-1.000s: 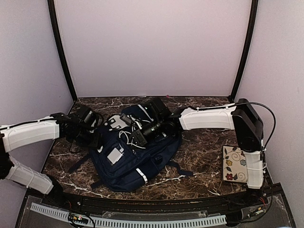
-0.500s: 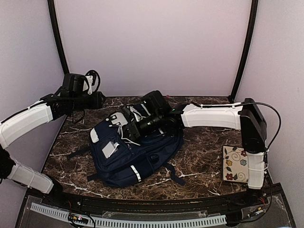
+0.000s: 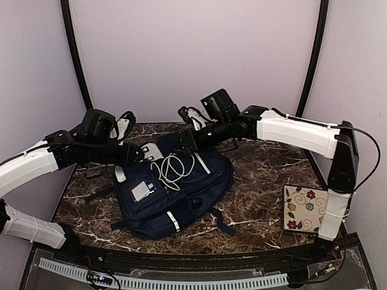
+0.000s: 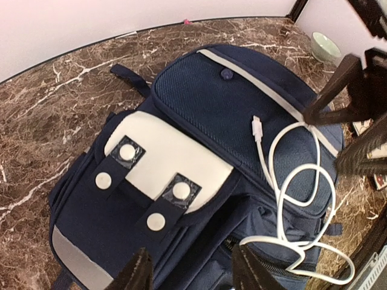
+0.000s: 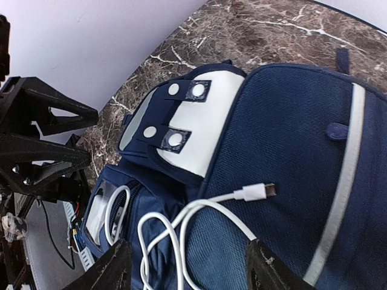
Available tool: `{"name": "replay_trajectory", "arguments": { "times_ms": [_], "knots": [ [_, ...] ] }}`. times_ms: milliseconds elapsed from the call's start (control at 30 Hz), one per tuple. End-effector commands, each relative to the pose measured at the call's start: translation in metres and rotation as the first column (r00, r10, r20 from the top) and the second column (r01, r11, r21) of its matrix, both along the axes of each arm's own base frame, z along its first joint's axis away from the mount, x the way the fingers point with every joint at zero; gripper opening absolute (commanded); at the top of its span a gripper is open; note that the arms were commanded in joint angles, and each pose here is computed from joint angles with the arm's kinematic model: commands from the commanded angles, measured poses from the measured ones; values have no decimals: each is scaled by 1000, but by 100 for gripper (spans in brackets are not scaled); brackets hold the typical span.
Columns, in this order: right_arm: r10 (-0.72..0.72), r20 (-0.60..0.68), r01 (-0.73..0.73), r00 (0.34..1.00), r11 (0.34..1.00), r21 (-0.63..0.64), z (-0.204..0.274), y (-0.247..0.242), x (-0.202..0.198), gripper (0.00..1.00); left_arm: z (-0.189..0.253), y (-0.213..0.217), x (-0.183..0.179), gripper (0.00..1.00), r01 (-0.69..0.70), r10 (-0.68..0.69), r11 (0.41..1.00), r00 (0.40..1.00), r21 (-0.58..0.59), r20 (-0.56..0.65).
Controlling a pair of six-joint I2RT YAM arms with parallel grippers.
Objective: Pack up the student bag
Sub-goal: Place the charger in the lower front pocket of the bag.
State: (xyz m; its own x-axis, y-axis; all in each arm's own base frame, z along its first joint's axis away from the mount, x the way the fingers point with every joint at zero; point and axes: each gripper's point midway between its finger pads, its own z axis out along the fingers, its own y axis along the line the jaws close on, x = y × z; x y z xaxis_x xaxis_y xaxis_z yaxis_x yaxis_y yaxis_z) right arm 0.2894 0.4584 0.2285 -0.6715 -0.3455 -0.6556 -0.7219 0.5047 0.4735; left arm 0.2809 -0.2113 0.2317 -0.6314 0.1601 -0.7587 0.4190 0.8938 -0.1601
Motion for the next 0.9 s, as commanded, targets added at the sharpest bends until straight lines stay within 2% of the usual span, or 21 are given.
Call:
{"name": "replay_trajectory", "arguments": {
  "times_ms": [0, 133, 400, 467, 533, 667, 700, 800, 867],
  "knots": [
    [-149, 42, 149, 988, 989, -17, 8, -38, 30, 64, -22, 4, -21, 51, 6, -3, 1000, 994, 20, -108],
    [-55, -39, 55, 998, 998, 6, -11, -24, 17, 73, -32, -1, -27, 56, 20, -17, 1000, 990, 20, -141],
    [124, -125, -116, 984, 991, 72, -24, 0, -22, 67, -45, -10, -35, 57, 89, -87, 996, 983, 5, -164],
    [164, -135, -154, 977, 985, 82, -25, 7, -33, 60, -42, -10, -34, 57, 93, -91, 996, 985, 2, -145],
    [193, -146, -184, 970, 980, 78, -28, 11, -42, 49, -43, -10, -34, 57, 97, -96, 995, 986, 3, -137],
    [210, -134, -199, 968, 976, 94, -25, 19, -48, 5, -49, -13, -39, 57, 127, -125, 992, 979, 1, -162],
    [222, -141, -207, 965, 971, 117, -25, 24, -51, 0, -49, -14, -40, 57, 140, -138, 990, 977, 0, -162],
    [292, -176, -262, 940, 949, 177, -27, 43, -64, 0, -46, -17, -42, 57, 174, -174, 985, 975, -6, -139],
    [329, -185, -301, 926, 939, 164, -35, 55, -70, 0, -36, -19, -45, 57, 204, -206, 978, 973, -29, -105]
  ]
}}
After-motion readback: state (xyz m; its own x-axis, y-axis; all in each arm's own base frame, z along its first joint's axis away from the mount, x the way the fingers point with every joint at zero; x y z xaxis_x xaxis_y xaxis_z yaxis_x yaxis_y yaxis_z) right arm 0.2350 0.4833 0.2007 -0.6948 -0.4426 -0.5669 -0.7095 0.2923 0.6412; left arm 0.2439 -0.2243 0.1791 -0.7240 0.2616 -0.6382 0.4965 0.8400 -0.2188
